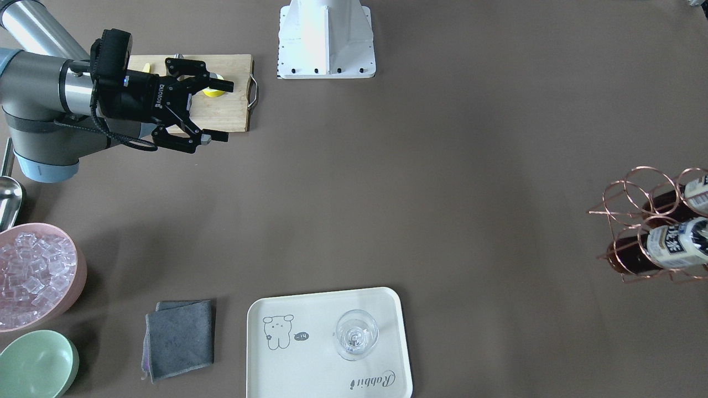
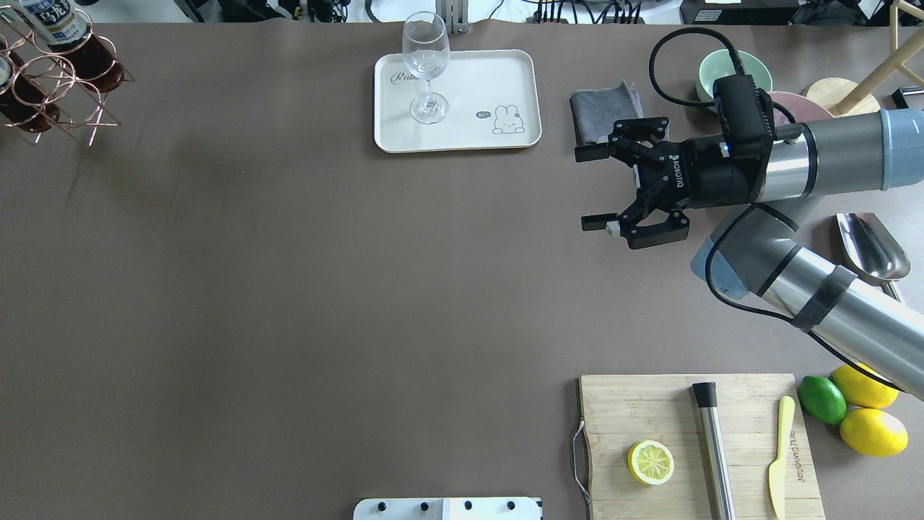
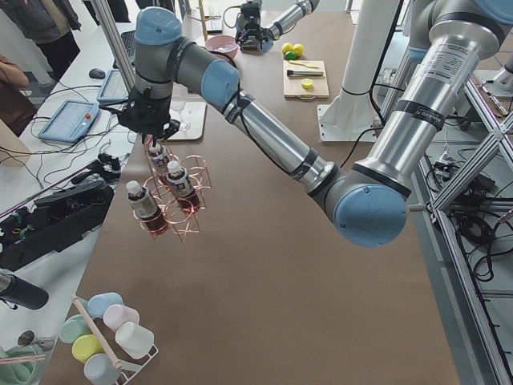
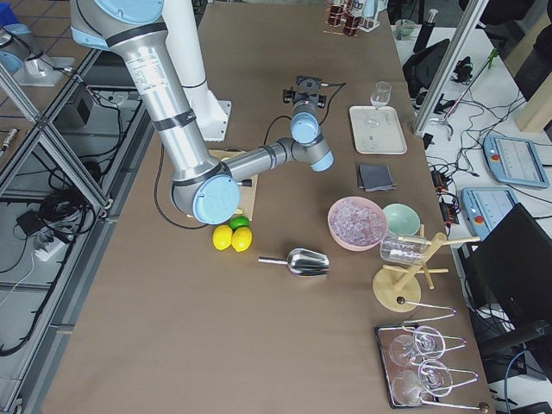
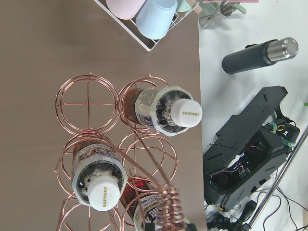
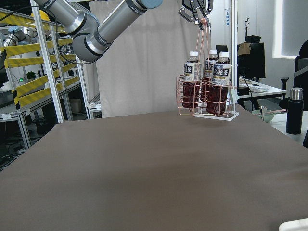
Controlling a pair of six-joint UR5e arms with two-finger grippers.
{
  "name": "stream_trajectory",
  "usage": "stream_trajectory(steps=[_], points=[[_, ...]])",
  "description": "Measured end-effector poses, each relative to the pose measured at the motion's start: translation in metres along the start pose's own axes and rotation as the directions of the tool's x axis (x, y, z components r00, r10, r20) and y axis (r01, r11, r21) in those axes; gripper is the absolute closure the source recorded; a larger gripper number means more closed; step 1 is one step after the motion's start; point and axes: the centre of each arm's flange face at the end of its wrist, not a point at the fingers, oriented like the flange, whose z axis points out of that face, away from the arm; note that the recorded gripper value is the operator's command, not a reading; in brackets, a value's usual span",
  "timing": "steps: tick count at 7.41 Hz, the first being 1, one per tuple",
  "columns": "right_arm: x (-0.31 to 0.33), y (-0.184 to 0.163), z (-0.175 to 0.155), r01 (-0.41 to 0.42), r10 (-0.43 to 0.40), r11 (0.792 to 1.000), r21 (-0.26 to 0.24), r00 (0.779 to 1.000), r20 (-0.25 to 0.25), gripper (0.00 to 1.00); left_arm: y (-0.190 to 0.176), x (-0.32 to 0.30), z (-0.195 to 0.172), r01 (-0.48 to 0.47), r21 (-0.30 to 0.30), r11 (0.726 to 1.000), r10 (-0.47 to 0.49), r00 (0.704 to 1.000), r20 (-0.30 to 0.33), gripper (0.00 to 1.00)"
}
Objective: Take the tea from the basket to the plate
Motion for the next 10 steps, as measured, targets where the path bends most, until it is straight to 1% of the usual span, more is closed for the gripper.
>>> stream_trajectory(steps=[1, 2, 4, 6, 8, 10], points=[[-0.001, 0.002, -0.003, -0.001, 0.001, 1.000, -0.003, 1.000, -0.001, 0.00, 0.028, -0.007, -0.014, 0.022, -0.006, 1.000, -0.022, 1.000, 0.004, 1.00], [-0.001, 0.004, -0.005, -0.002, 0.002, 1.000, -0.005, 1.000, -0.003, 0.00, 0.053, -0.014, -0.017, 0.045, -0.018, 0.999, -0.045, 0.999, 0.012, 1.00], [-0.001, 0.006, -0.007, -0.006, 0.006, 1.000, -0.006, 1.000, -0.007, 0.00, 0.107, -0.033, -0.015, 0.074, -0.030, 0.997, -0.073, 0.997, 0.041, 1.00], [0.000, 0.007, -0.008, -0.010, 0.010, 1.000, -0.006, 1.000, -0.010, 0.00, 0.182, -0.062, -0.005, 0.057, -0.018, 0.998, -0.056, 0.996, 0.068, 1.00], [-0.001, 0.010, -0.010, -0.014, 0.014, 1.000, -0.011, 1.000, -0.013, 0.00, 0.244, -0.096, 0.001, 0.060, -0.054, 0.997, -0.055, 0.994, 0.092, 1.00], [-0.002, 0.015, -0.015, -0.016, 0.016, 1.000, -0.016, 1.000, -0.017, 0.00, 0.308, -0.122, 0.015, 0.091, -0.087, 0.992, -0.079, 0.987, 0.139, 1.00]])
